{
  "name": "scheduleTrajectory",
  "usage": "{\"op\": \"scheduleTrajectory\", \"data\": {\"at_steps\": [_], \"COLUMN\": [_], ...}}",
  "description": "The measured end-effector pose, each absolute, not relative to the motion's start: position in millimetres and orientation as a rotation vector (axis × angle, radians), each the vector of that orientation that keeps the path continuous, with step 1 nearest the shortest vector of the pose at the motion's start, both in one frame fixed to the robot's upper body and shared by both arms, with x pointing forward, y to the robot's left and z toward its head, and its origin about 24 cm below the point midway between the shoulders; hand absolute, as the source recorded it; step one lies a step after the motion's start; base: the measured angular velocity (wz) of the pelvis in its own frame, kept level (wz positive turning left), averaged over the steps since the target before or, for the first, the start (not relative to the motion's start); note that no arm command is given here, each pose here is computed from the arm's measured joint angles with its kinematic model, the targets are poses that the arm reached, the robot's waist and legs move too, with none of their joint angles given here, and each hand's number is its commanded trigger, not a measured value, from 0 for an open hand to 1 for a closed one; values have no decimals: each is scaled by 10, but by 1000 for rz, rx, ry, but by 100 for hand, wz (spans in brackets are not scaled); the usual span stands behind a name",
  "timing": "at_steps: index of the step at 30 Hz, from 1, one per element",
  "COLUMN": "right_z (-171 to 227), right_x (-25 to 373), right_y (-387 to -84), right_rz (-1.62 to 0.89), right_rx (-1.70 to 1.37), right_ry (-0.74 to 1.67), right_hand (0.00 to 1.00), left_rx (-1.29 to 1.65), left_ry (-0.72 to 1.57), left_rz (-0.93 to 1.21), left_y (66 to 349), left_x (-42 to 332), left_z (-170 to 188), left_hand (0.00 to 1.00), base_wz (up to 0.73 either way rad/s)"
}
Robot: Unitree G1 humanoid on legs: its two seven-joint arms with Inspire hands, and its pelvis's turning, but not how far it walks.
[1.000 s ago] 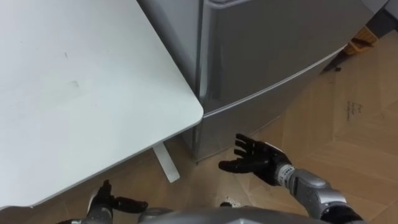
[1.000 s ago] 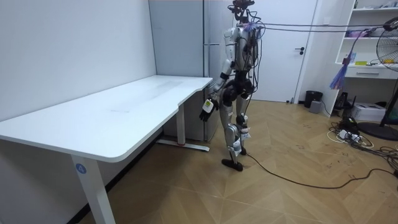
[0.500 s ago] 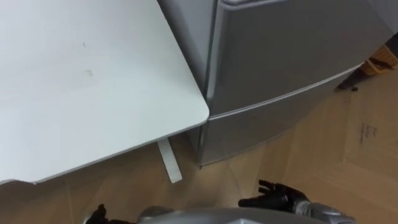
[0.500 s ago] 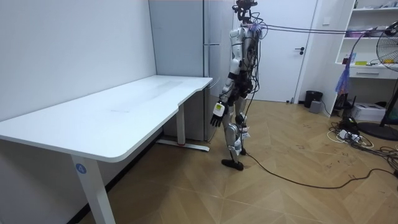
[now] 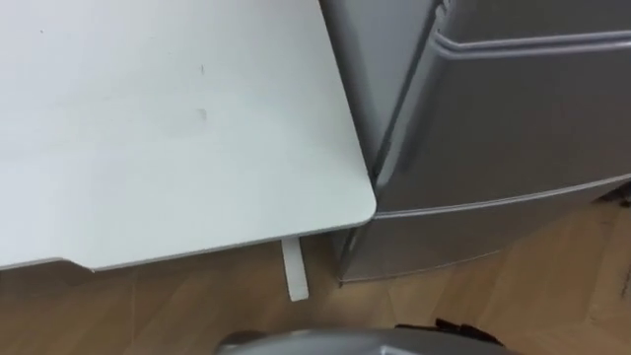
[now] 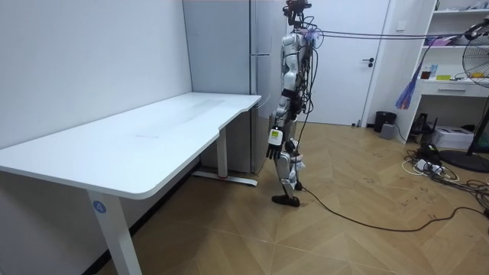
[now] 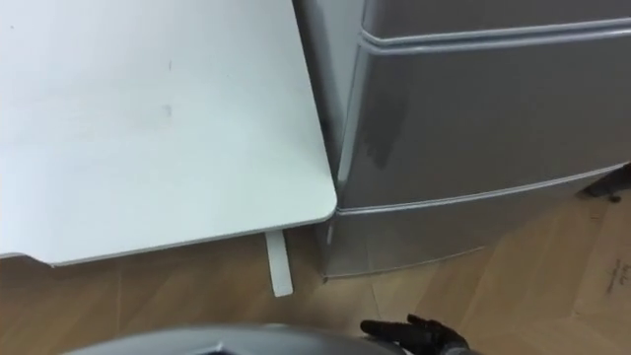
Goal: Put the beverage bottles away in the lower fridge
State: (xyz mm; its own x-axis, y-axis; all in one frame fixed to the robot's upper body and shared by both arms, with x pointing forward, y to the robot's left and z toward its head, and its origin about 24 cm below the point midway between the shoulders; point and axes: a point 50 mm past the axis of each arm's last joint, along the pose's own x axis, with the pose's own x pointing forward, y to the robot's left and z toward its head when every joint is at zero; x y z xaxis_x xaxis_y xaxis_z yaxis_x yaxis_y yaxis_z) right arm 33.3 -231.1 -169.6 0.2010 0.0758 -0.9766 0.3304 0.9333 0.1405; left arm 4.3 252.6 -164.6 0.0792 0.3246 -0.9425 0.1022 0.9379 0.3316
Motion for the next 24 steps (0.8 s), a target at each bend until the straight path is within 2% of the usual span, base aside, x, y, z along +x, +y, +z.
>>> {"op": "scheduleTrajectory", "data": {"at_steps": [6, 16, 24], "right_z": [-1685, -1689, -1689], "right_x": [331, 243, 220], "right_y": [-2363, -2371, -2381], "right_rz": [-225, -307, -299], "right_rx": [366, 443, 411], "right_ry": [1371, 1358, 1369], "right_hand": [0, 0, 0], "left_rx": [352, 386, 421], "left_ry": [1450, 1450, 1459], "left_rz": [158, 174, 160], "left_y": [2534, 2611, 2578], "left_x": [212, 204, 159], "left_z": [-1639, -1616, -1627], "left_hand": [0, 0, 0], "base_wz": [18, 60, 13]}}
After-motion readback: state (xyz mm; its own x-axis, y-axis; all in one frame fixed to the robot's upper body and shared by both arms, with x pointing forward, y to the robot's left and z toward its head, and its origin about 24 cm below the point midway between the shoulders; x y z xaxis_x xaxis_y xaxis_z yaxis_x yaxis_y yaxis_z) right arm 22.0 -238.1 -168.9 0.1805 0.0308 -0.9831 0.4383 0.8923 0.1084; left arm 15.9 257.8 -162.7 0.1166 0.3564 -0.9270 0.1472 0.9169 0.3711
